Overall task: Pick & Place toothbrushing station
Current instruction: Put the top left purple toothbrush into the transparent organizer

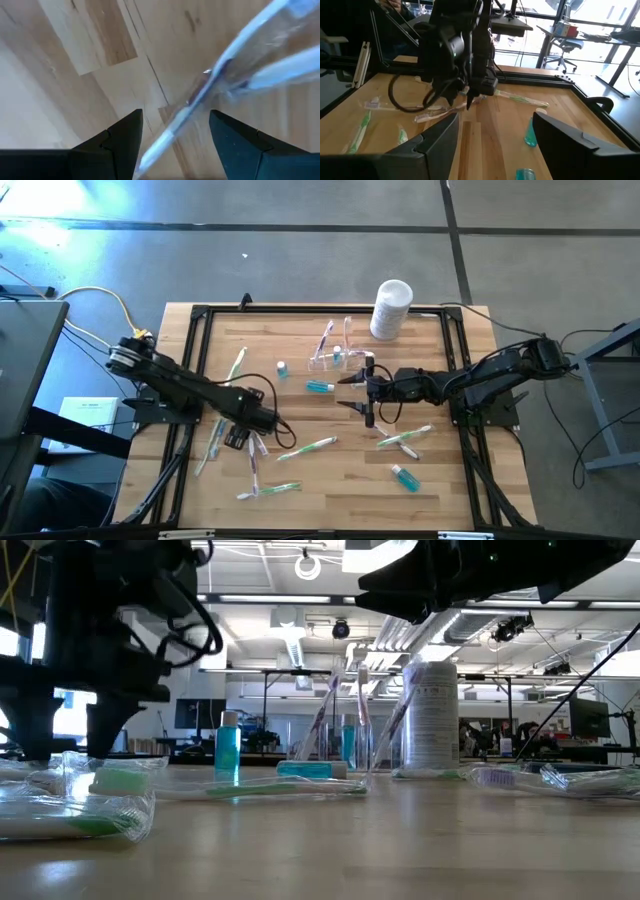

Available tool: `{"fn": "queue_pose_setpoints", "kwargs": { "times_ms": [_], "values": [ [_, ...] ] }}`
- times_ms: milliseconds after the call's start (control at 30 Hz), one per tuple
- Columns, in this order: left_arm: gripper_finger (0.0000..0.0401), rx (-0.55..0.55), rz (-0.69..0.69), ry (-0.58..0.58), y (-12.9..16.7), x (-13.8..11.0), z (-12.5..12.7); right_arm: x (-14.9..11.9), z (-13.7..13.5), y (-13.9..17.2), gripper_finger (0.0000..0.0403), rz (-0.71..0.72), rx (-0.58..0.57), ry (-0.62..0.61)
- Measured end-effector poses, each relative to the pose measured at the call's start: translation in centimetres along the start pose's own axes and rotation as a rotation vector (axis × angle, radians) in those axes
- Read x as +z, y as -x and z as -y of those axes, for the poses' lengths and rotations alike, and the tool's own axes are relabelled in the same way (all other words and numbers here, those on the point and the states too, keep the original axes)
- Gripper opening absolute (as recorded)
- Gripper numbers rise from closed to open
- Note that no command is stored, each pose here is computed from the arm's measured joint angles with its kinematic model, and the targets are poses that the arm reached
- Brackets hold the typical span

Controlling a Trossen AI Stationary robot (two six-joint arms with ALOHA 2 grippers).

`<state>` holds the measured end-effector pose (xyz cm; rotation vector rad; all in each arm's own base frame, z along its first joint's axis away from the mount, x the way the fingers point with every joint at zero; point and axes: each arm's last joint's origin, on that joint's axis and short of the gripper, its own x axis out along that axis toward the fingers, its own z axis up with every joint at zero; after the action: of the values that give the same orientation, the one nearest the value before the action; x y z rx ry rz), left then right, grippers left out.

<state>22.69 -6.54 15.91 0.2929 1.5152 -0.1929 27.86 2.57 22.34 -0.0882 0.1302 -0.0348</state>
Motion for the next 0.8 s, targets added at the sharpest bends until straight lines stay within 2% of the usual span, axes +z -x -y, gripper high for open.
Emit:
{"fn": "queue_pose_setpoints", "kwargs": {
  "times_ms": [167,300,433,667,800],
  "values": [
    [0.0221,-0.009,-0.091,-0.023,-1.8,0.4,0.1,0.0,0.0,0.0,0.0247,-0.001,0.000,0.000],
    [0.0203,-0.012,-0.131,-0.045,-2.6,0.4,0.2,0.0,0.0,0.0,0.0247,-0.002,0.000,0.000],
    [0.0153,-0.014,-0.130,-0.045,-2.6,0.4,0.2,0.0,0.0,0.0,0.0247,-0.002,0.001,0.000],
    [0.0018,-0.025,-0.130,-0.085,-2.7,0.4,0.2,0.0,0.0,0.0,0.0247,-0.002,0.001,0.000],
    [0.0021,-0.026,-0.120,-0.089,-2.5,0.4,0.2,0.0,0.0,0.0,0.0247,-0.003,0.001,0.000]
  ]
}}
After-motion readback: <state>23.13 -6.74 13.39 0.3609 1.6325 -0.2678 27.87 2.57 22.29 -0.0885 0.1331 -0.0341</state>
